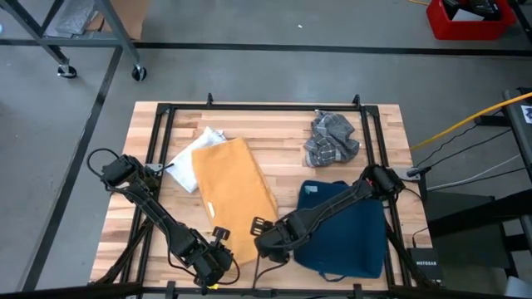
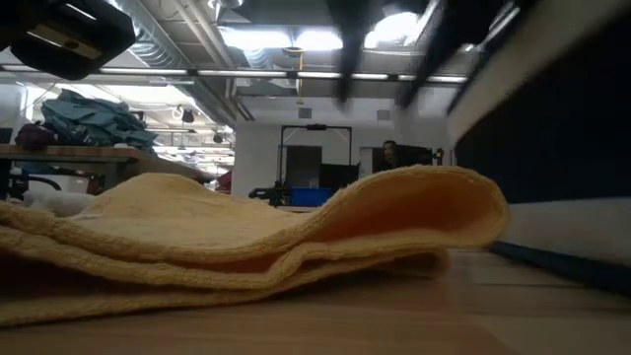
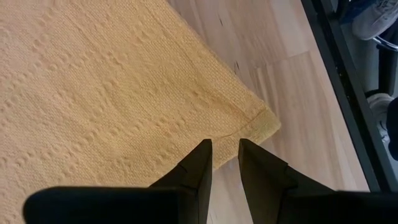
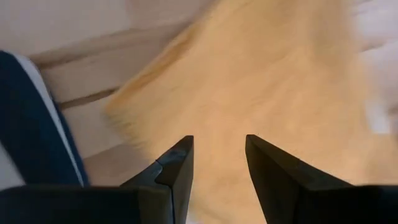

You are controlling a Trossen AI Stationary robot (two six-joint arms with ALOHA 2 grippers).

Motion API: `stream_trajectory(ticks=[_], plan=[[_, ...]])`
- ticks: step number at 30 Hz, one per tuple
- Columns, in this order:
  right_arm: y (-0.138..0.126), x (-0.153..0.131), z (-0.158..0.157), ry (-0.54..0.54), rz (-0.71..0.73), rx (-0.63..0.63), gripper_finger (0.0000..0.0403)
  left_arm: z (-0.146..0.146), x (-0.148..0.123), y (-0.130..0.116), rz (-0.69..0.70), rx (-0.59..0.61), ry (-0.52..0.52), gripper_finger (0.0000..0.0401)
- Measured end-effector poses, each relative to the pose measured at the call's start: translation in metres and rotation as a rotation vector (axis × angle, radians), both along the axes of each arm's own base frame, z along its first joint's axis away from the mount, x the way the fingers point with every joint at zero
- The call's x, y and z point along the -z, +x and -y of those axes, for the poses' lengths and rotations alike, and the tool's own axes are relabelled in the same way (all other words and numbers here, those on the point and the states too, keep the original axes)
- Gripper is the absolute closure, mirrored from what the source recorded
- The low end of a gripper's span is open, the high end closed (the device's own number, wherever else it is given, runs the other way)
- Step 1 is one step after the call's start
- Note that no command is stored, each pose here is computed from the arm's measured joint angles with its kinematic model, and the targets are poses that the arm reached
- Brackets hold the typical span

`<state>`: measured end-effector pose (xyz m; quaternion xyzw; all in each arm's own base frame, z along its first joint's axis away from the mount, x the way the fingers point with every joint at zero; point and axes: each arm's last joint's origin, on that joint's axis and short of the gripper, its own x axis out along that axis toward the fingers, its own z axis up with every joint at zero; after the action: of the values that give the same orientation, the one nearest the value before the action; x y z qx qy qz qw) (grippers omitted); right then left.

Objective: Fold towel
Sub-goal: Fold the yellow towel

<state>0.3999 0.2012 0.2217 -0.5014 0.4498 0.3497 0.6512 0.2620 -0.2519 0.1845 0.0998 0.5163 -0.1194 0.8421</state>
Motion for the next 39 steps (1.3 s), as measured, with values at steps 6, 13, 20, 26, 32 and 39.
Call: stream_trajectory(ticks=[6,13,20,26,32,39], plan=[[0.007,-0.008,0.003,-0.119,0.092,-0.049,0.0253,0.000,0.000,0.000,0.003,-0.007,0.000,0.0329],[0.011,-0.022,0.005,-0.207,0.161,-0.065,0.0253,0.000,0.000,0.000,0.003,-0.009,-0.001,0.0329],[0.029,-0.036,0.017,-0.138,0.285,-0.016,0.0253,0.000,0.000,0.000,0.005,-0.010,0.001,0.0329],[0.049,-0.029,0.041,0.074,0.274,0.087,0.0253,0.000,0.000,0.000,0.004,-0.025,-0.006,0.0329],[0.060,0.007,0.059,0.156,0.159,0.245,0.0253,0.000,0.000,0.000,-0.001,-0.055,-0.019,0.0329],[0.046,0.041,0.062,0.104,0.027,0.267,0.0253,0.000,0.000,0.000,-0.001,-0.050,-0.016,0.0329]])
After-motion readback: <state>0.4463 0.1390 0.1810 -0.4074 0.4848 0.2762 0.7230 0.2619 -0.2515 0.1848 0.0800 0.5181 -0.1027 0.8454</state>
